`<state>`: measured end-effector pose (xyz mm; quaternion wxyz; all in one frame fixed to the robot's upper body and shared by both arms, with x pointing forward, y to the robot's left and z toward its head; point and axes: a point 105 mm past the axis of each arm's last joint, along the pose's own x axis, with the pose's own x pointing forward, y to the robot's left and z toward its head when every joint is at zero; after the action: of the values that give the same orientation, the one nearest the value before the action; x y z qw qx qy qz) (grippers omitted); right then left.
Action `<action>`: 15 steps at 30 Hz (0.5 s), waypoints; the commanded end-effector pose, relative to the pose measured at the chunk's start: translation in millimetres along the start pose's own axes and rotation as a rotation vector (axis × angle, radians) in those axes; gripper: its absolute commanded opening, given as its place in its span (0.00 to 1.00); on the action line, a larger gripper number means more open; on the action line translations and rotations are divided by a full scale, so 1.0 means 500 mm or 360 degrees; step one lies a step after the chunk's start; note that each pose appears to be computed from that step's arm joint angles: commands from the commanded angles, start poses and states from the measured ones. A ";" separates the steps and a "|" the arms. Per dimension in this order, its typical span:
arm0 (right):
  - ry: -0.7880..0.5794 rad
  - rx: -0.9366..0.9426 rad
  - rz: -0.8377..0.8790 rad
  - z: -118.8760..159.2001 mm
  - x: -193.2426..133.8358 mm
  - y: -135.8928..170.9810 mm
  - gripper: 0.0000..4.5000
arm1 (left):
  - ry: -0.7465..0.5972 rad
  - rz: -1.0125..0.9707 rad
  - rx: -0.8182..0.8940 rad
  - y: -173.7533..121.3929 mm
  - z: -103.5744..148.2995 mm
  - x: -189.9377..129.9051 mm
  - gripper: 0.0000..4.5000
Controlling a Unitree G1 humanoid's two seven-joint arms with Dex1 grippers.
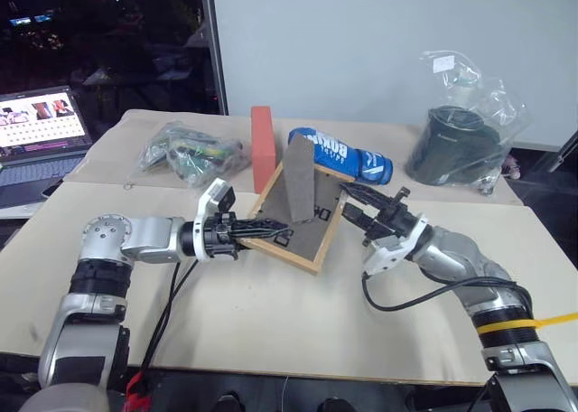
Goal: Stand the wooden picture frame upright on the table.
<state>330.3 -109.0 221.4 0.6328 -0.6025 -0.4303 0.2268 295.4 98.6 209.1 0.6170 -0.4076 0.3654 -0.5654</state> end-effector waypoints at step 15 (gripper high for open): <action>0.0024 0.0135 -0.0104 -0.022 -0.003 -0.030 0.27 | -0.0113 0.0087 0.0741 -0.139 -0.006 -0.093 1.00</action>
<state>334.0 -111.4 217.0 0.6585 -0.5766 -0.4179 0.2435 272.5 133.2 245.4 0.7030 -0.3045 0.2786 -0.5791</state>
